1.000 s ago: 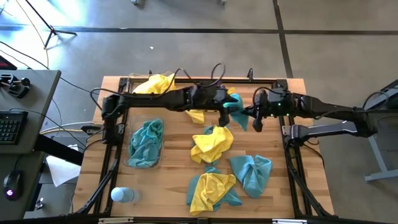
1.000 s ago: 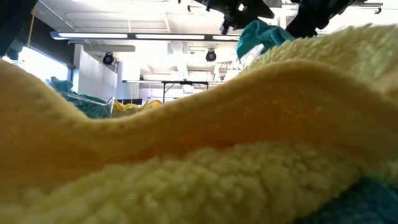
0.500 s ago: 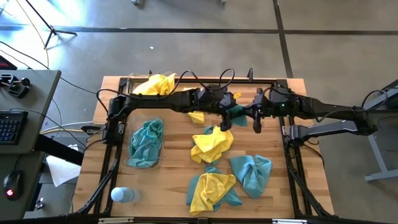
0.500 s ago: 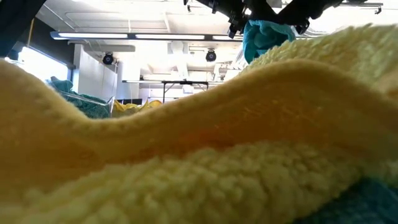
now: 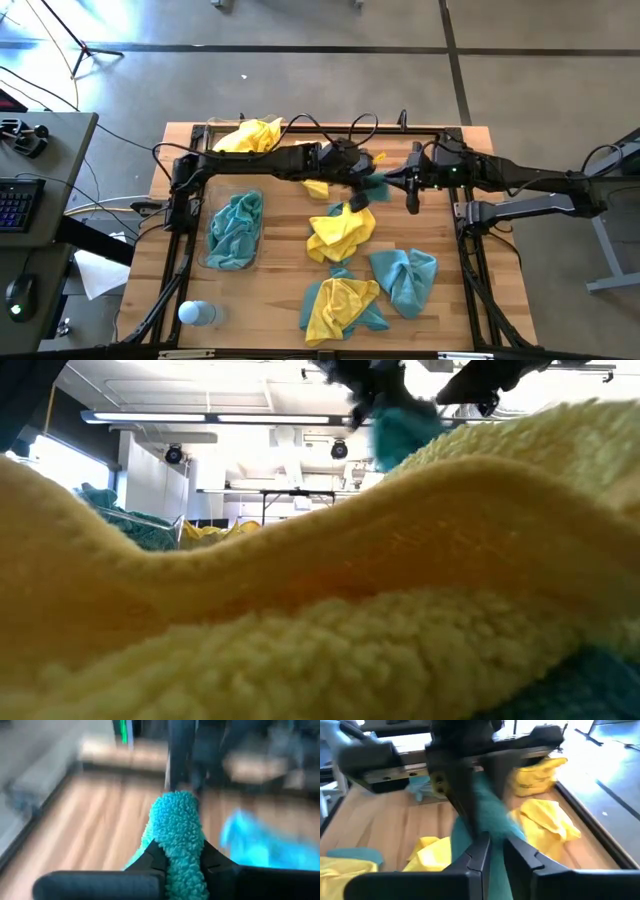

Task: Sort microfiber towel by color & place in baskets
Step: Put the blue microfiber cloth into the bottom transparent bin

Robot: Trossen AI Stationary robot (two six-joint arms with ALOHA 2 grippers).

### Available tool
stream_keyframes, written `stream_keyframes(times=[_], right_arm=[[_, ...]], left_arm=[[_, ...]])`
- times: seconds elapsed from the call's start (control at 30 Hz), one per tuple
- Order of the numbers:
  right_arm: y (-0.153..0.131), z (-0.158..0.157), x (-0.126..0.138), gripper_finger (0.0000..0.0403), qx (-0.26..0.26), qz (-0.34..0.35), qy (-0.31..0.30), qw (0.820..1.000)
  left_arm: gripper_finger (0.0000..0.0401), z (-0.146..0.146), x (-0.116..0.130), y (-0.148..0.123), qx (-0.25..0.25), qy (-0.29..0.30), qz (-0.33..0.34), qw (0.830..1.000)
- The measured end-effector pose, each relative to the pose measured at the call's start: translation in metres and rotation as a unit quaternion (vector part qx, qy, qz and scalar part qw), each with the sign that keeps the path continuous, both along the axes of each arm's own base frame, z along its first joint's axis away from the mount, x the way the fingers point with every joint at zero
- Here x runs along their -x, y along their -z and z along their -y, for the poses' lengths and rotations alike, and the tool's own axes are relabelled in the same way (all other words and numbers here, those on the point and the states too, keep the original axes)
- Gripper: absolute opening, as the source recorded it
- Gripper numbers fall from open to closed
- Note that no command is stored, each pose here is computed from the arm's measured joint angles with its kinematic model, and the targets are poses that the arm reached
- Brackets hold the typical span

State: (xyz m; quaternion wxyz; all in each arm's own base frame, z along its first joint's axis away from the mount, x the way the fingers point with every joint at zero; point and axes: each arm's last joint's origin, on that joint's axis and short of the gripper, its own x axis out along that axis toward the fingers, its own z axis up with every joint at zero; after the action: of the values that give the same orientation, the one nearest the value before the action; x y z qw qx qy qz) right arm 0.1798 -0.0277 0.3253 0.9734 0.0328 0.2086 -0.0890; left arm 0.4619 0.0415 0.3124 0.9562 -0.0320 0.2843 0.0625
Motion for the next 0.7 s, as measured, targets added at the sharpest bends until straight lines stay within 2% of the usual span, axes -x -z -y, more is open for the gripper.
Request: stream_keyframes(times=[0.13,0.27,0.37,0.57,0.63,0.7], right_arm=[[0.002,0.001,0.002,0.0071,-0.027,-0.015,0.021,0.999],[0.007,0.0,0.002,0.0089,-0.046,-0.035,0.023,0.998],[0.01,0.0,0.0,0.0094,-0.048,-0.046,0.024,0.998],[0.011,0.0,-0.002,0.0095,-0.074,-0.046,0.035,0.996],[0.012,0.0,-0.002,0.0095,-0.086,-0.044,0.042,0.994],[0.012,0.0,-0.001,0.0095,-0.095,-0.042,0.047,0.993]], left_arm=[[0.0015,0.0,0.022,-0.007,-0.01,-0.025,-0.082,0.996],[0.001,0.004,0.063,-0.044,-0.007,-0.072,-0.162,0.984],[0.001,0.013,0.094,-0.062,-0.016,-0.085,-0.22,0.972],[0.001,0.035,0.164,-0.098,0.013,-0.109,-0.281,0.953],[0.001,0.042,0.178,-0.102,0.017,-0.122,-0.298,0.946],[0.001,0.053,0.185,-0.105,0.018,-0.12,-0.284,0.951]])
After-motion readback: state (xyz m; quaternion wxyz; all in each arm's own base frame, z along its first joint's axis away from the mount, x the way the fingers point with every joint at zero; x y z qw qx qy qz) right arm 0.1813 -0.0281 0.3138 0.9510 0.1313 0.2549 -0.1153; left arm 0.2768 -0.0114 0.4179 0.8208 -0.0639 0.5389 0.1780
